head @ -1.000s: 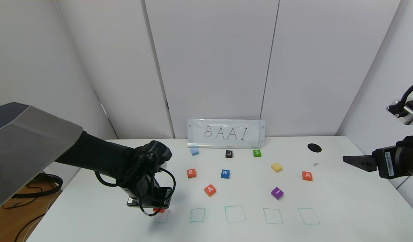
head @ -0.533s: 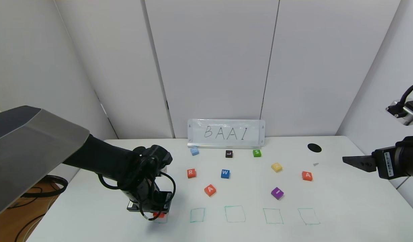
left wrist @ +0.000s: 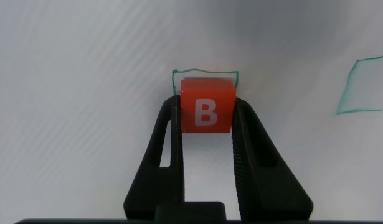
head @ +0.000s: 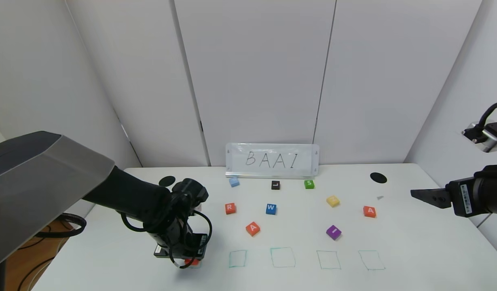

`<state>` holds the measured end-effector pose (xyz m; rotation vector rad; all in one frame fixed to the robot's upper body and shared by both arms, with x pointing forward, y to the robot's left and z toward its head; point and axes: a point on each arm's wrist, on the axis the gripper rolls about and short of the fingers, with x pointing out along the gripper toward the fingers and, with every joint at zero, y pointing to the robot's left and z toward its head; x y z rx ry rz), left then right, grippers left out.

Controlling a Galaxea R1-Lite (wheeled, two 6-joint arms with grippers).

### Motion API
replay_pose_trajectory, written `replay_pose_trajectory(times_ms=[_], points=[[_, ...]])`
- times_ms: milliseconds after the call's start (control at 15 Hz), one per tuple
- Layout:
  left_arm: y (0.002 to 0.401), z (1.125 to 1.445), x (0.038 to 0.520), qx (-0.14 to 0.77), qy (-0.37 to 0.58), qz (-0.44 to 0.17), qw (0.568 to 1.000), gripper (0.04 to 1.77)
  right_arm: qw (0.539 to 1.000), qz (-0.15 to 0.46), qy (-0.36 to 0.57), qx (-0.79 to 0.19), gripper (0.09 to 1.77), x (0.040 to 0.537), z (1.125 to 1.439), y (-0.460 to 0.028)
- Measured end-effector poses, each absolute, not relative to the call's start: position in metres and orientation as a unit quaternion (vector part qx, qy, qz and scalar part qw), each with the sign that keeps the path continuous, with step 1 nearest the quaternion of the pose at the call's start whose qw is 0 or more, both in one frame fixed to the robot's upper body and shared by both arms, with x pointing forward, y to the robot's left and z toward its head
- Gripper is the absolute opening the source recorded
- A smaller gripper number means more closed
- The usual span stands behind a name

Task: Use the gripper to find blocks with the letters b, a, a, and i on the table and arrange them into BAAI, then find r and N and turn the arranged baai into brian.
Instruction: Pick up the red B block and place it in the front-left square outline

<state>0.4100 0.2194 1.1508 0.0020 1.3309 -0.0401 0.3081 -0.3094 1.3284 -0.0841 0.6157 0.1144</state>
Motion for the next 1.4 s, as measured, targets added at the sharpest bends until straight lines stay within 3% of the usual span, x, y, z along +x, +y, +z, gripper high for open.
replay_pose_trajectory(times_ms=[1267,1400], points=[[0.2178,1.1431,0.4092,0.000,0.615,-0.018,0.788,0.51,0.950,0.056,0.304,-0.041,1.71,0.3084,1.3280,-0.3094],[0.2168,1.1427,0.4085,0.002,0.616,-0.019,0.788,0.80,0.950,0.056,0.304,-0.041,1.71,0.3084,1.3280,-0.3094]])
